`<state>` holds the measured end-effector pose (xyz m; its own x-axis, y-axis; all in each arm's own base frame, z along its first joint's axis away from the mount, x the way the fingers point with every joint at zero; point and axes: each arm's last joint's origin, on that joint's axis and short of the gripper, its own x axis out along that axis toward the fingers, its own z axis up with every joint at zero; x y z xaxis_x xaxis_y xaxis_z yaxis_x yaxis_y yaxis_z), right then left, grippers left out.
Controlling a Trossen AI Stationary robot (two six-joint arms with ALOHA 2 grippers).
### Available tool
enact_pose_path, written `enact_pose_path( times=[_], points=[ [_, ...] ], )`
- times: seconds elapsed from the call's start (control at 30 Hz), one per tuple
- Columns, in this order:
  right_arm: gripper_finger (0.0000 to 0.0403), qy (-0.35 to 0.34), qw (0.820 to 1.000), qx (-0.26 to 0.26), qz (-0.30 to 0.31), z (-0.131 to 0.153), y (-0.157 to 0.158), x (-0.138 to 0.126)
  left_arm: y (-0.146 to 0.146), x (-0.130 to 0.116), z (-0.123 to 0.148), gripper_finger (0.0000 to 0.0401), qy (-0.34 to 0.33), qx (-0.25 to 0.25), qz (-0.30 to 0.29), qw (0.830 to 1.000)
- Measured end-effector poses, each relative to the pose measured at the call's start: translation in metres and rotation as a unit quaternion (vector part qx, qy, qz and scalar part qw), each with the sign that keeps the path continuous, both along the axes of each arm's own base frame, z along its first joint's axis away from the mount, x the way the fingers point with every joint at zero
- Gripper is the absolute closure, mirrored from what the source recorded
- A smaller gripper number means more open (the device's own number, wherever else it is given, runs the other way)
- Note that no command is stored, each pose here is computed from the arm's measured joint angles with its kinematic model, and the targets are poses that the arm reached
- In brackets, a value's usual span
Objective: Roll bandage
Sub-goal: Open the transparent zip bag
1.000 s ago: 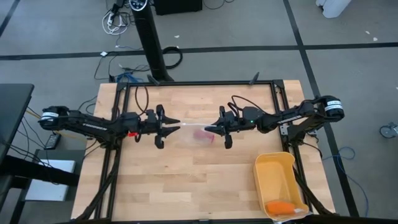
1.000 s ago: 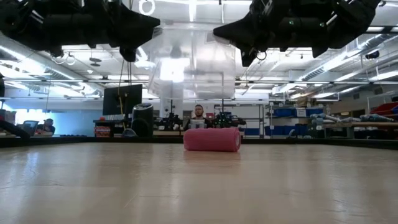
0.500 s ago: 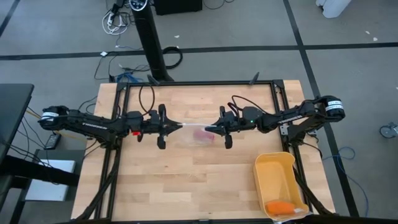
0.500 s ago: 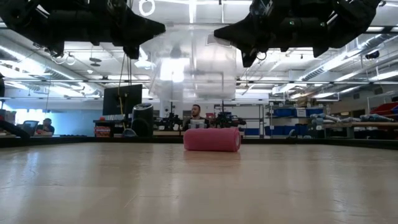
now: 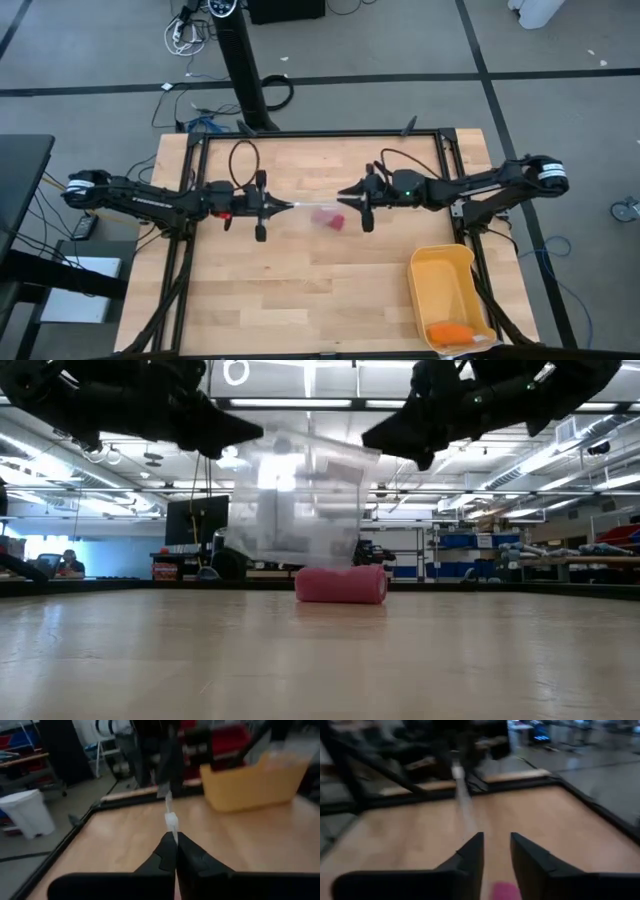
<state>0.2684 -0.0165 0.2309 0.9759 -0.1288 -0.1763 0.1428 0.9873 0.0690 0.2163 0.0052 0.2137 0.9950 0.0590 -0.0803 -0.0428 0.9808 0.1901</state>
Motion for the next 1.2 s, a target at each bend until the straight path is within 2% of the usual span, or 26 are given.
enact_pose_path(
  times=[0.1,0.2,0.3,0.47,0.63,0.77,0.93,1.2],
  points=[
    [0.0262,-0.011,1.0,-0.003,-0.014,0.011,-0.001,-0.008,-0.004,0.0,-0.003,0.0399,0.017,0.045,0.018,0.999],
    [0.025,-0.031,0.999,0.002,-0.006,0.023,0.004,-0.006,-0.01,-0.001,-0.003,0.0399,0.024,0.083,0.036,0.996],
    [0.0255,-0.023,1.0,-0.009,0.015,0.037,0.014,0.008,-0.017,0.001,0.0,0.04,0.034,0.111,0.05,0.992],
    [0.027,0.054,0.995,-0.069,0.05,0.058,0.033,0.048,-0.025,0.009,0.02,0.04,0.054,0.14,0.051,0.987],
    [0.0271,0.122,0.984,-0.118,0.054,0.08,0.041,0.082,-0.027,0.015,0.039,0.04,0.079,0.149,0.053,0.984],
    [0.0271,0.149,0.977,-0.143,0.059,0.094,0.042,0.099,-0.027,0.017,0.048,0.04,0.087,0.15,0.055,0.983],
    [0.0278,0.191,0.966,-0.16,0.066,0.096,0.043,0.113,-0.027,0.018,0.049,0.0401,0.084,0.149,0.055,0.984],
    [0.0297,0.211,0.961,-0.167,0.067,0.089,0.041,0.123,-0.027,0.018,0.049,0.04,0.082,0.146,0.055,0.984]
  ],
)
